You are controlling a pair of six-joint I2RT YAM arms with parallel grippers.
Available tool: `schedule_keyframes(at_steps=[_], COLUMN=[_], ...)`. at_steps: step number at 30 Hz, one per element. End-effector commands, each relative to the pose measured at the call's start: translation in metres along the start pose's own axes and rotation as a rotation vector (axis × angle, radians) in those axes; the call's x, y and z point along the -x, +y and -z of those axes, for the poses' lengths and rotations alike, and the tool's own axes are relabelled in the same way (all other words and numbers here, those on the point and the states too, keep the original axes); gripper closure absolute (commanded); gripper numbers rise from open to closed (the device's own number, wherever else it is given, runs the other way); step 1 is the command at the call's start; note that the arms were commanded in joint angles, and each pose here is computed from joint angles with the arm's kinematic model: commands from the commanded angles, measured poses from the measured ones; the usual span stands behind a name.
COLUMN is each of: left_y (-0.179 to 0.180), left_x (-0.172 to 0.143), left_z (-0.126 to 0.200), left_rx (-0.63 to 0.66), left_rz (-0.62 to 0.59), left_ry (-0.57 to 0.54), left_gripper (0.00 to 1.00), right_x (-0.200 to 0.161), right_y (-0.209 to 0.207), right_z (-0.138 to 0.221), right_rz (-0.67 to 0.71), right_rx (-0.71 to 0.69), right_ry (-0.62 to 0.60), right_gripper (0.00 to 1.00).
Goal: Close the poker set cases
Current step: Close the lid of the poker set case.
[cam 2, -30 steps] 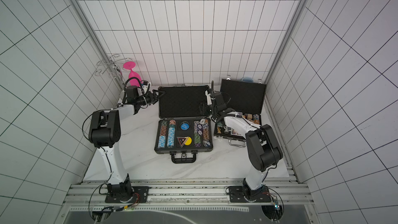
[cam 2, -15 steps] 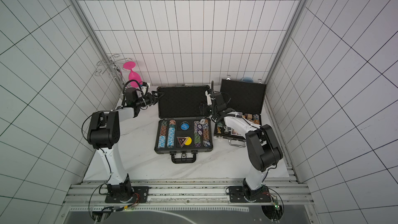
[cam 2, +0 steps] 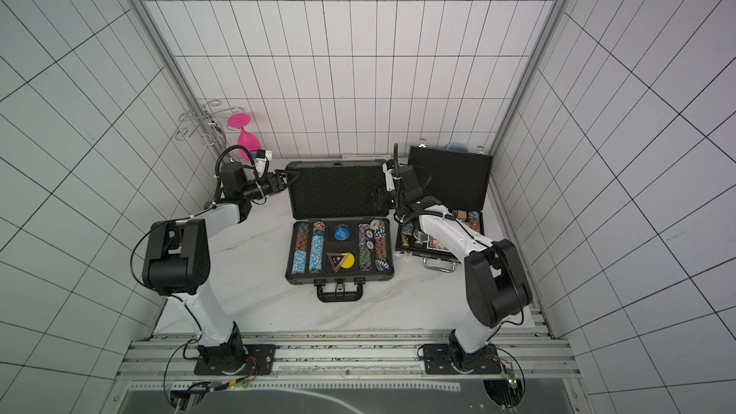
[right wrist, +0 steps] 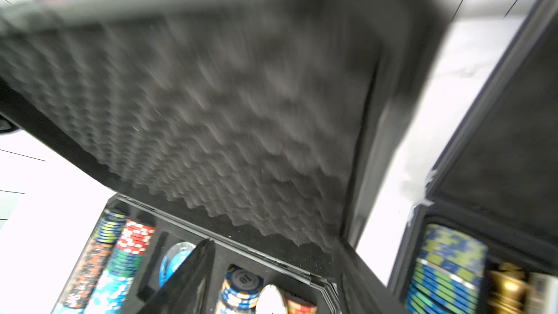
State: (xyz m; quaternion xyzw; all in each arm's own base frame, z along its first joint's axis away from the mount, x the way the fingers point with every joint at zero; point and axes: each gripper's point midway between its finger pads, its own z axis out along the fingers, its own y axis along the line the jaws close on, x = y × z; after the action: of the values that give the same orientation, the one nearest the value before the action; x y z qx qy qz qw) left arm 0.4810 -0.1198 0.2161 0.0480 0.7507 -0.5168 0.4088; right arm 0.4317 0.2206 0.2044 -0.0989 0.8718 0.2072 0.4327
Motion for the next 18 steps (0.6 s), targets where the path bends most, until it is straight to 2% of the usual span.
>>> schedule_keyframes(at_steps=[1, 4, 8, 14, 18], left_y=[-0.057, -0.06, -0.065, -0.062, -0.06], left_x=[-0.012, -0.019, -0.027, -0.041, -0.045], left_z=[0.0, 0.0, 0.007, 0.01, 0.011], left_rx=[-0.116, -0.084, -0.066, -0.046, -0.032], left_rz=[-0.069, -0.093, -0.112, -0.117, -0.113], left_ry=[0.08, 0.097, 0.101, 0.129, 0.134], left_gripper=[0.3, 0.3, 0.31, 0.31, 0.31], right_x=[0.078, 0.104, 0.138, 0.157, 0.153], right_y=[0.024, 0.026, 0.027, 0.03, 0.024], right_z=[0.057, 0.08, 0.085, 0.037, 0.001], right_rz=[0.059, 0.09, 0.139, 0.223, 0.242], right_rx=[-0.001, -0.037, -0.065, -0.029, -0.007], right_ry=[-0.174, -0.222, -0.252, -0.138, -0.051], right_gripper=[0.36, 0.36, 0.36, 0.37, 0.38])
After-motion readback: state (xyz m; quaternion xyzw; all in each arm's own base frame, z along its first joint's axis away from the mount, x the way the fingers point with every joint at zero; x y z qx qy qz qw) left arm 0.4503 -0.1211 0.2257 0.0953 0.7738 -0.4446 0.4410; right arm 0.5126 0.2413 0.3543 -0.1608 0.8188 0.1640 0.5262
